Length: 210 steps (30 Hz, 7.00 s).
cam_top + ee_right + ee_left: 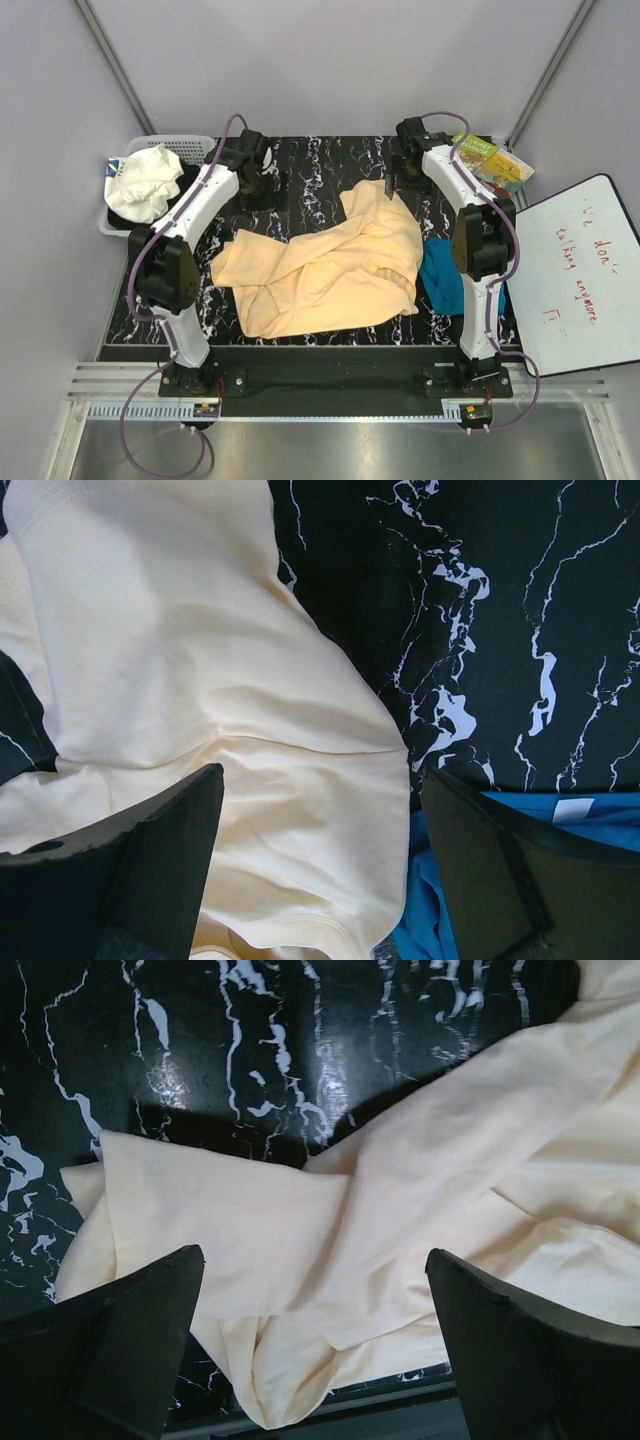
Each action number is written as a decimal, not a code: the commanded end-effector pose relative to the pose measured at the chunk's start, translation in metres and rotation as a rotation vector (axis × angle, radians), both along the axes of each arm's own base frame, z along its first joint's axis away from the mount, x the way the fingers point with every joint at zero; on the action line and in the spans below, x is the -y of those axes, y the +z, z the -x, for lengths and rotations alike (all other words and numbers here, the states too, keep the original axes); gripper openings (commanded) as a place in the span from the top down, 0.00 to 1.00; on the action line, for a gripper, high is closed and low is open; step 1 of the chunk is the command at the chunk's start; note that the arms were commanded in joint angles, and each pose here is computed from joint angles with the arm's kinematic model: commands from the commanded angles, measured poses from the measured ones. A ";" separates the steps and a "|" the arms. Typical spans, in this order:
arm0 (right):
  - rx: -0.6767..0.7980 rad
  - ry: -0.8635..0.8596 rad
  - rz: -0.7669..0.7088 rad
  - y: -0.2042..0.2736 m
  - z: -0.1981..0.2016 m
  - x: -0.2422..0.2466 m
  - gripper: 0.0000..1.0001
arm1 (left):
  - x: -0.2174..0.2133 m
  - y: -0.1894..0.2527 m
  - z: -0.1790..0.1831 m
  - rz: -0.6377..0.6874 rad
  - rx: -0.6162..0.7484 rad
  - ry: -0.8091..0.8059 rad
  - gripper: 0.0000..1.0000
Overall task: Fold and stack the t-shirts
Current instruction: Flatten out the tshirt, then fold the flattened tshirt in 1/3 of the way
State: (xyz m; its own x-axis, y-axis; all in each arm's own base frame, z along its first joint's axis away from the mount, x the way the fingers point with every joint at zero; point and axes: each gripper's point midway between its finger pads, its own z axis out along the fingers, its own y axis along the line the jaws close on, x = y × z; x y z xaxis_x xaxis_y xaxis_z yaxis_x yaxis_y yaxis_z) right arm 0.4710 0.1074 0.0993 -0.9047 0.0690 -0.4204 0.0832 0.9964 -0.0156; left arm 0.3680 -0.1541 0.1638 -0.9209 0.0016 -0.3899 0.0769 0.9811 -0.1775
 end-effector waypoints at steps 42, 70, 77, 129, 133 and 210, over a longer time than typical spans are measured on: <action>0.013 0.017 -0.165 0.001 -0.025 -0.035 0.14 | -0.099 -0.019 -0.026 -0.044 0.011 0.173 1.00; -0.108 0.005 -0.279 -0.113 -0.070 -0.051 0.34 | -0.099 -0.018 0.017 -0.030 -0.036 0.141 1.00; -0.144 0.143 -0.182 -0.133 -0.043 -0.099 0.32 | -0.097 -0.016 0.014 -0.025 -0.034 0.146 1.00; 1.214 0.143 -0.287 0.499 0.145 -0.012 1.00 | -0.111 0.432 0.054 0.176 1.247 0.199 1.00; 1.292 0.213 -0.400 0.524 0.190 -0.012 1.00 | -0.115 0.459 0.095 0.175 1.345 0.182 1.00; 0.494 0.019 -0.437 0.186 -0.058 -0.008 1.00 | -0.168 0.050 -0.102 -0.035 0.251 0.355 1.00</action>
State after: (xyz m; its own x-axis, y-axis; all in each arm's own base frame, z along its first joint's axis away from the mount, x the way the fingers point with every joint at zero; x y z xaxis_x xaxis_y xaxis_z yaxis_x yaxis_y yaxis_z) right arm 0.5702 0.1124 0.2251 -0.6555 0.3144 -0.6867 0.0152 0.9146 0.4041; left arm 0.4941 0.0122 0.1979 -0.7396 -0.2961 -0.6044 -0.2367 0.9551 -0.1783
